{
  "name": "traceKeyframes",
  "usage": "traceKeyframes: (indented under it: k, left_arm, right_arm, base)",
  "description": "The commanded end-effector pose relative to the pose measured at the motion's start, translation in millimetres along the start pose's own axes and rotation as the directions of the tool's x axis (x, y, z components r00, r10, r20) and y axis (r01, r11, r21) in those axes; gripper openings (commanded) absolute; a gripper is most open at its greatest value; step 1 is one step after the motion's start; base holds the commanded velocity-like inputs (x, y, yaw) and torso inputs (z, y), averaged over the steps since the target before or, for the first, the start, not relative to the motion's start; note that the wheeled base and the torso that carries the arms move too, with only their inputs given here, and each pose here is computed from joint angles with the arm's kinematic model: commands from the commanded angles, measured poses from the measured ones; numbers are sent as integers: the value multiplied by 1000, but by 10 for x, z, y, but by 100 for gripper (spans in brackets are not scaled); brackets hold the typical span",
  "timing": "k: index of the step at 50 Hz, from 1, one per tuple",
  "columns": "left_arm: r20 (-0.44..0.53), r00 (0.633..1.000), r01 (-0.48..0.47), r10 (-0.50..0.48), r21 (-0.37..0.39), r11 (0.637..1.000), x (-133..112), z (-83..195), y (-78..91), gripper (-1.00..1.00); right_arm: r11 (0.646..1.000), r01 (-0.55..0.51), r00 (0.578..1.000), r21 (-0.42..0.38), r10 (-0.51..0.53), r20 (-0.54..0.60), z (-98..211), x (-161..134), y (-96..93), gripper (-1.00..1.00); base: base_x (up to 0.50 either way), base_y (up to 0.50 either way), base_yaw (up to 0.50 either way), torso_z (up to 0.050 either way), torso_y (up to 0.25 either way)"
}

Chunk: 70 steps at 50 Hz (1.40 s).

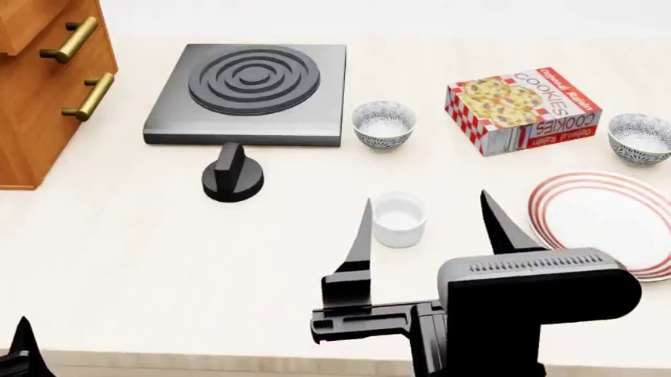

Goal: Pick the akita bowl next to the plate and place it on the plate.

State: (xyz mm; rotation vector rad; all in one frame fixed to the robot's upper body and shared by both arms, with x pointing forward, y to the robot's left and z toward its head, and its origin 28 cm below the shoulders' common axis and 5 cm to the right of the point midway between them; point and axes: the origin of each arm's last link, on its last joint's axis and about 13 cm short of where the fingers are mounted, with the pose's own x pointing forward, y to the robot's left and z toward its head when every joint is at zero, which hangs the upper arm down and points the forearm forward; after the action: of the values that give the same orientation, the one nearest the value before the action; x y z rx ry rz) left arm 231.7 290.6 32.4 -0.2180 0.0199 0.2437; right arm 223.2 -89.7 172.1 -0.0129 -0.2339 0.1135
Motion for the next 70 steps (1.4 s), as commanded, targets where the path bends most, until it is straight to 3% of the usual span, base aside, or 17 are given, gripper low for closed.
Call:
traceKeyframes:
  k: [1,65,70]
  left_arm:
    - [3,1000,-10,10,0,1000,19,-59,29,100]
    - [3,1000,-13,13,1,1000,5,1,18,100]
    - [6,1000,-13,13,1,1000,4,3,14,100]
  right_arm:
    - [1000,0,1000,-14,0,9,75,5,-6,100]
    - [1000,2,1000,2,-2,-15,33,19,-29,100]
    - [1000,4,1000,-7,-4,-5,34,25,-20,100]
  base:
    - [0,-500,0,0,0]
    - [0,-493,0,0,0]
    - [0,0,0,0,0]
